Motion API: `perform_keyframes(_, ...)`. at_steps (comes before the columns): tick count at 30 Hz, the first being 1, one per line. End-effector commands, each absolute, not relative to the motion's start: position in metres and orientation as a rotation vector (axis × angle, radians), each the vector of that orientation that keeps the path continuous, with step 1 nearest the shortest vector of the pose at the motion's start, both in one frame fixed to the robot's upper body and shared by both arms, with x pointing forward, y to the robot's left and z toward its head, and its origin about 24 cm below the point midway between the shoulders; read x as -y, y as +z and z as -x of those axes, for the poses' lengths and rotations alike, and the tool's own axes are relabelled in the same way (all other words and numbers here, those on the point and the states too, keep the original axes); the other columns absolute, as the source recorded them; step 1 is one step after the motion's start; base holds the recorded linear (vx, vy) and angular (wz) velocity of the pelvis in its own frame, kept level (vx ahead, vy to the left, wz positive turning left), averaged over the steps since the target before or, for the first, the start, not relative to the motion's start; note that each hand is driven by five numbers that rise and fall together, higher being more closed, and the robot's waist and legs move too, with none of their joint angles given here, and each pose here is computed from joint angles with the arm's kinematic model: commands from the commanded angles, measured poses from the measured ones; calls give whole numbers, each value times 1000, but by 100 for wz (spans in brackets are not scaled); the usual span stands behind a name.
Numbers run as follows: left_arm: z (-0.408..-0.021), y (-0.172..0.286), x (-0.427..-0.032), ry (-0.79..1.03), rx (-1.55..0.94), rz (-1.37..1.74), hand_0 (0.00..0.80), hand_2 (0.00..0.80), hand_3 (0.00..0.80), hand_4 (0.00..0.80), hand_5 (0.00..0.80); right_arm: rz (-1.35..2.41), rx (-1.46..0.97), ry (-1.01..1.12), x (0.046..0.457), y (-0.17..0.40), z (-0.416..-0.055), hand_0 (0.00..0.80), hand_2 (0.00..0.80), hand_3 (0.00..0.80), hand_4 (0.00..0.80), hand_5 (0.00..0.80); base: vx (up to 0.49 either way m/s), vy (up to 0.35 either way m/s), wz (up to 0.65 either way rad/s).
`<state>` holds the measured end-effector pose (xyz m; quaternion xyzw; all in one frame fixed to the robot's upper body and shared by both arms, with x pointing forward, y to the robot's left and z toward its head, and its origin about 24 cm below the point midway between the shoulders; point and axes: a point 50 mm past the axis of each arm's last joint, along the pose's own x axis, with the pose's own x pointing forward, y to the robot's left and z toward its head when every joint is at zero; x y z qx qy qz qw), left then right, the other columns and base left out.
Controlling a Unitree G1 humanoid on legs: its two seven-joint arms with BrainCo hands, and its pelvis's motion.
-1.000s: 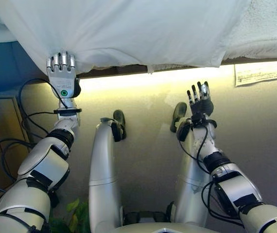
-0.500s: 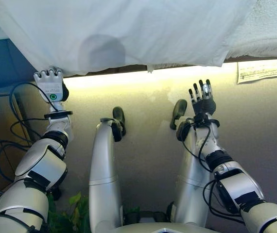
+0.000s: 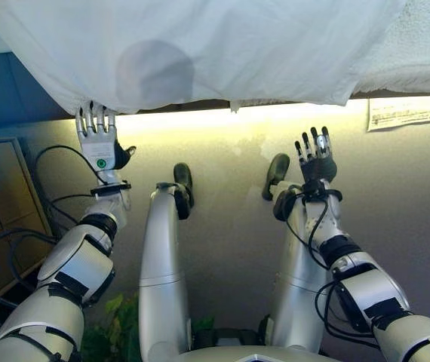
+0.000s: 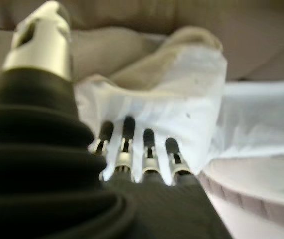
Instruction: Make the bed neatly
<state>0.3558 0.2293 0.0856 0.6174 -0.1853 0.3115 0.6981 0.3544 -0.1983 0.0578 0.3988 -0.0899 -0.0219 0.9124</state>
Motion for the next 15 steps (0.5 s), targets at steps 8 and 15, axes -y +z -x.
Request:
perform_keyframes(8, -343, 77, -194, 612, 530, -849, 0, 0, 0, 0, 0, -942, 94, -110, 185, 2, -313, 0, 0, 0, 0, 0, 10, -93, 2)
perform_keyframes(15, -338, 76, -173, 471, 532, -691, 0, 0, 0, 0, 0, -940, 86, -144, 180, 3, -306, 0, 0, 0, 0, 0, 41, -128, 9)
